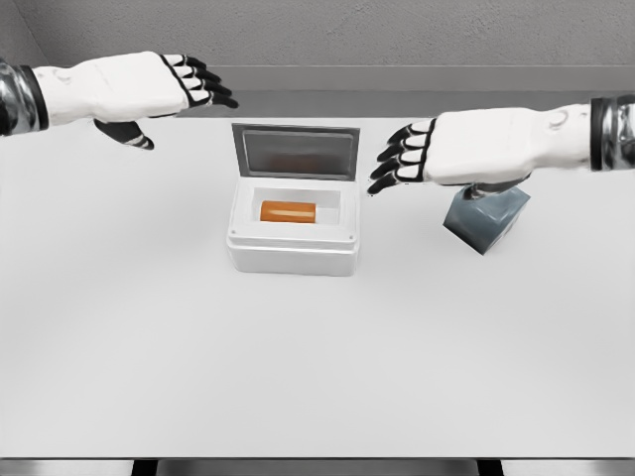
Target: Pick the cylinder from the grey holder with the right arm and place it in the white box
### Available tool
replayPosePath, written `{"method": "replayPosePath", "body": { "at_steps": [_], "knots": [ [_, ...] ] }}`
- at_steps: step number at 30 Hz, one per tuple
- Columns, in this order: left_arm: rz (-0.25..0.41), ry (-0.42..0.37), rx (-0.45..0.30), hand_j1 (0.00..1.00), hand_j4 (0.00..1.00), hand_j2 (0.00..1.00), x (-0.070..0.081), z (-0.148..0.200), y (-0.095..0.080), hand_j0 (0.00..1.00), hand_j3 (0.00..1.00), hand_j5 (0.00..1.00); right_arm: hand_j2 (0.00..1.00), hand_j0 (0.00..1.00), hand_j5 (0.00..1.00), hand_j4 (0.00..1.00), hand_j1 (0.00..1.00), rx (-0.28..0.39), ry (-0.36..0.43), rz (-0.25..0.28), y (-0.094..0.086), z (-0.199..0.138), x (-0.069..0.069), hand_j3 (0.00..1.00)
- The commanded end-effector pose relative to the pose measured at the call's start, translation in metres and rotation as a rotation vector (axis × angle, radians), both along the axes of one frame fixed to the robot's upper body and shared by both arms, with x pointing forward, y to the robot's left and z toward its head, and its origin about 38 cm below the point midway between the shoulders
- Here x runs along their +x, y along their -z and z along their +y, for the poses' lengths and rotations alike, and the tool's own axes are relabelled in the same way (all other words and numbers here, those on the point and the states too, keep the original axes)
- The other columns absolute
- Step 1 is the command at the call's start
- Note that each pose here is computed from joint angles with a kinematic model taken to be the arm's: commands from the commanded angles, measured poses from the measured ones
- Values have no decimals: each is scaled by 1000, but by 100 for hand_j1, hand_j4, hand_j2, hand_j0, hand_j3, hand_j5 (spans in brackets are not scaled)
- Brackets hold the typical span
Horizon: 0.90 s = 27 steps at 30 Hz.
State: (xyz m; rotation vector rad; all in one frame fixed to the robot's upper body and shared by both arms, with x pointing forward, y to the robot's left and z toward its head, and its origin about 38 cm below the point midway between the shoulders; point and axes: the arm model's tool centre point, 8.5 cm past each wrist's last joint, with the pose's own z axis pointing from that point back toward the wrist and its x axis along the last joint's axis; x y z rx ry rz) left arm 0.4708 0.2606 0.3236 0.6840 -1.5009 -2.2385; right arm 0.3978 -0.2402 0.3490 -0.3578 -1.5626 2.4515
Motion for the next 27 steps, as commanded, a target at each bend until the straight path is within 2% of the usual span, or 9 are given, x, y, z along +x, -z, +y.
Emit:
{"method": "replayPosePath", "body": {
  "at_steps": [1,3,5,8,12,13,17,21,27],
  "knots": [
    [2,5,3,100,100,100,7,-14,8,100,100,100,99,99,99,99,99,138,39,-54,-58,-29,-14,99],
    [-6,0,15,100,100,100,11,-17,9,100,100,100,99,99,99,99,99,254,66,-18,-72,-50,-23,99],
    [-14,1,20,100,100,100,13,-21,7,100,100,100,100,100,100,100,100,361,85,45,-67,-66,-28,100],
    [-23,-31,50,100,100,100,23,-20,10,100,100,100,100,100,100,100,100,533,119,220,-27,-83,-33,100],
    [-2,-41,45,100,100,100,32,-28,19,100,100,100,100,100,100,100,100,718,145,322,19,-88,-34,100],
    [0,-41,46,100,100,100,33,-29,20,100,100,100,100,100,100,100,100,729,157,307,20,-92,-35,100],
    [5,-58,75,100,100,100,40,-36,31,100,100,100,100,100,100,100,100,849,143,396,60,-73,-35,100],
    [12,-84,102,100,100,100,46,-34,39,100,100,100,100,100,100,100,100,960,222,460,103,-84,-52,100],
    [19,-76,111,100,100,100,46,-39,45,100,100,100,100,100,100,100,100,990,294,531,136,-91,-58,100]
  ]
}}
